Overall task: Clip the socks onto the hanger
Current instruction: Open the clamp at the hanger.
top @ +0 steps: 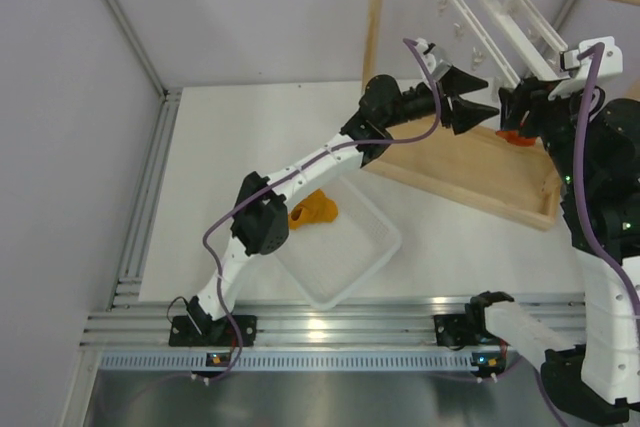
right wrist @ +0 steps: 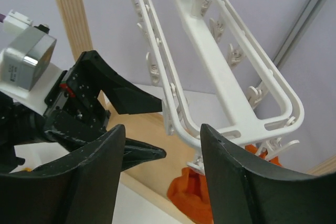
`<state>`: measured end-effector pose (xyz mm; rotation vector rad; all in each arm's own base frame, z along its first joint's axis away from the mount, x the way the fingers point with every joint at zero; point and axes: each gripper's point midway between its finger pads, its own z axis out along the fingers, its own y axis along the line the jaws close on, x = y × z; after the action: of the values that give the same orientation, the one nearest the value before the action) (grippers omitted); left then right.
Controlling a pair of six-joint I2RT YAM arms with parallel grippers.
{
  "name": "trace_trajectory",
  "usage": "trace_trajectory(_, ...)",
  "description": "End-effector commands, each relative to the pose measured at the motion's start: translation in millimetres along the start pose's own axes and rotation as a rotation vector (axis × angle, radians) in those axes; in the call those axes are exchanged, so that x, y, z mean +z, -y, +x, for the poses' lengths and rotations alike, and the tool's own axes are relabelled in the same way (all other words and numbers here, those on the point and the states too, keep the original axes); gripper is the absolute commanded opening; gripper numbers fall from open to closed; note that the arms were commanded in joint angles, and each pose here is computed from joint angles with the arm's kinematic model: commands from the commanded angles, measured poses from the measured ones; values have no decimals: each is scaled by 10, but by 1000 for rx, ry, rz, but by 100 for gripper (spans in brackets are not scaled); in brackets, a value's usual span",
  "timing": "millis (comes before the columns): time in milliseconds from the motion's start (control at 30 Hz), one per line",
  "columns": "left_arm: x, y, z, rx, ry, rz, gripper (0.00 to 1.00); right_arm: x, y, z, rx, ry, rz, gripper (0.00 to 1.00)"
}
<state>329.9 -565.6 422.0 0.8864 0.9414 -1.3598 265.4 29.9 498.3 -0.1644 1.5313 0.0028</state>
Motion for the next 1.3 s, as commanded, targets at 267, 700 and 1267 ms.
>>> trace_trajectory(267, 131, -327, -333, 98, 211, -194, 67, -88, -59, 22, 102, 76, -13, 62)
trace_trajectory(700, 89, -75, -569, 163, 262, -93, 21, 63, -149, 110, 175, 88, -40, 58)
trace_trajectory(1267, 36, -13, -604, 220, 187, -103, 2, 440, -464, 458, 302, -35, -158, 36)
